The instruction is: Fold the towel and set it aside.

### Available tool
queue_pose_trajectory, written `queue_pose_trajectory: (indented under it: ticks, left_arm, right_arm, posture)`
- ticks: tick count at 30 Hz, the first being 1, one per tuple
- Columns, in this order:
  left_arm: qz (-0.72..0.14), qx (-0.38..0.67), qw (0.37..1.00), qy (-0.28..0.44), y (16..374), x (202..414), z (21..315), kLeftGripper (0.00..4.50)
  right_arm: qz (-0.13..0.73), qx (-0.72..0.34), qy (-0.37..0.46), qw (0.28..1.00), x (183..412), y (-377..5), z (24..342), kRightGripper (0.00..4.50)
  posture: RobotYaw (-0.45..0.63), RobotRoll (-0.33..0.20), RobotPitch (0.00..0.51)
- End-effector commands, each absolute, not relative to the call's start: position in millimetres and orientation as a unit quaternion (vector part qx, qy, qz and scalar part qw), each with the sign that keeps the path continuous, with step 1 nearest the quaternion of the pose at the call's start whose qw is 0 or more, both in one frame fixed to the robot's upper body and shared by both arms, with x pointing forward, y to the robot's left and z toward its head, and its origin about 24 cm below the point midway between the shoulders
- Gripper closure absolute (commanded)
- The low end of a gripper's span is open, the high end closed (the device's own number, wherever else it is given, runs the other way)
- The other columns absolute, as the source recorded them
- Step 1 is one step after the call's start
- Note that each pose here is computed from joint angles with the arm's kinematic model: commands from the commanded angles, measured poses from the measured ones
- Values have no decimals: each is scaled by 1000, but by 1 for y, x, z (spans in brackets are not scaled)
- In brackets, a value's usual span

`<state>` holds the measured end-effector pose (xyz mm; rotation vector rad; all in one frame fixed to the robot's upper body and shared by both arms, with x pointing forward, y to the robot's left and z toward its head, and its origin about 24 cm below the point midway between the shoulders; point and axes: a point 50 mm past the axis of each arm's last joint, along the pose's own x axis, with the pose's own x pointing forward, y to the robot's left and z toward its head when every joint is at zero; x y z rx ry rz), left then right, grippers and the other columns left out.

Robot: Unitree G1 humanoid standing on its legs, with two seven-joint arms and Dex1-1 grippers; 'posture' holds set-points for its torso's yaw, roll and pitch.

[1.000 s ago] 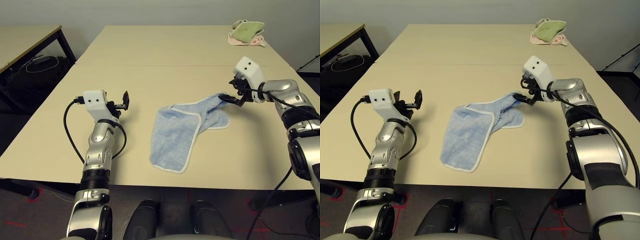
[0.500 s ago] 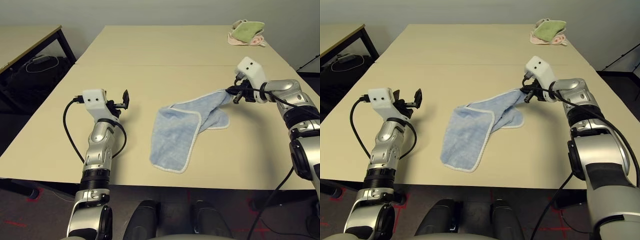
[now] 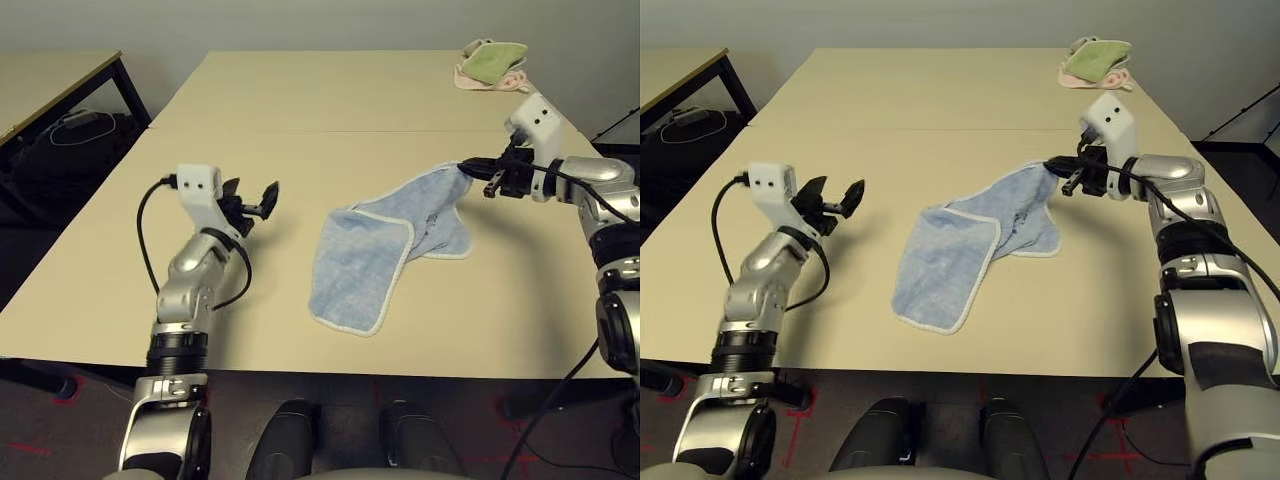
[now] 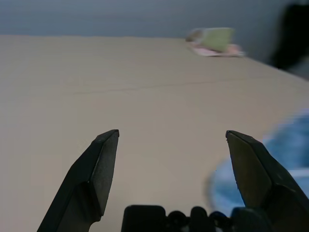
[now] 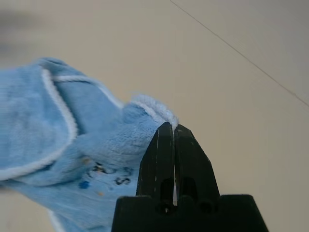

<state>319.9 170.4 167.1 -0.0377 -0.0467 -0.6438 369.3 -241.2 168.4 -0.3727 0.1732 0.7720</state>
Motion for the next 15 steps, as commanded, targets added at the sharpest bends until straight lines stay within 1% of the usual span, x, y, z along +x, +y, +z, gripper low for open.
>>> queue_pose_trajectory:
  ticks: [1, 4, 7, 10, 12, 15]
  left_arm:
    - [-402, 26, 915, 0, 143, 314, 188, 0]
    - [-442, 32, 896, 1, 122, 313, 203, 0]
    - [-448, 46, 893, 0, 112, 316, 206, 0]
    - [-427, 53, 902, 22, 115, 320, 196, 0]
    - [-411, 54, 909, 42, 121, 321, 184, 0]
    - [-394, 57, 915, 64, 128, 320, 172, 0]
  right_arm:
    - [381, -169, 64, 907, 365, -236, 173, 4485]
    - [390, -155, 46, 906, 363, -230, 177, 4485]
    - [386, -146, -1, 911, 365, -221, 193, 4485]
    - [373, -133, -69, 916, 371, -212, 218, 4485]
    - [364, -118, -131, 915, 375, -202, 242, 4485]
    - [358, -100, -187, 909, 377, -193, 263, 4485]
  posture:
    - [83, 0, 39]
    - [74, 0, 39]
    - [66, 0, 38]
    - [61, 0, 38]
    - [62, 0, 39]
    - [69, 0, 41]
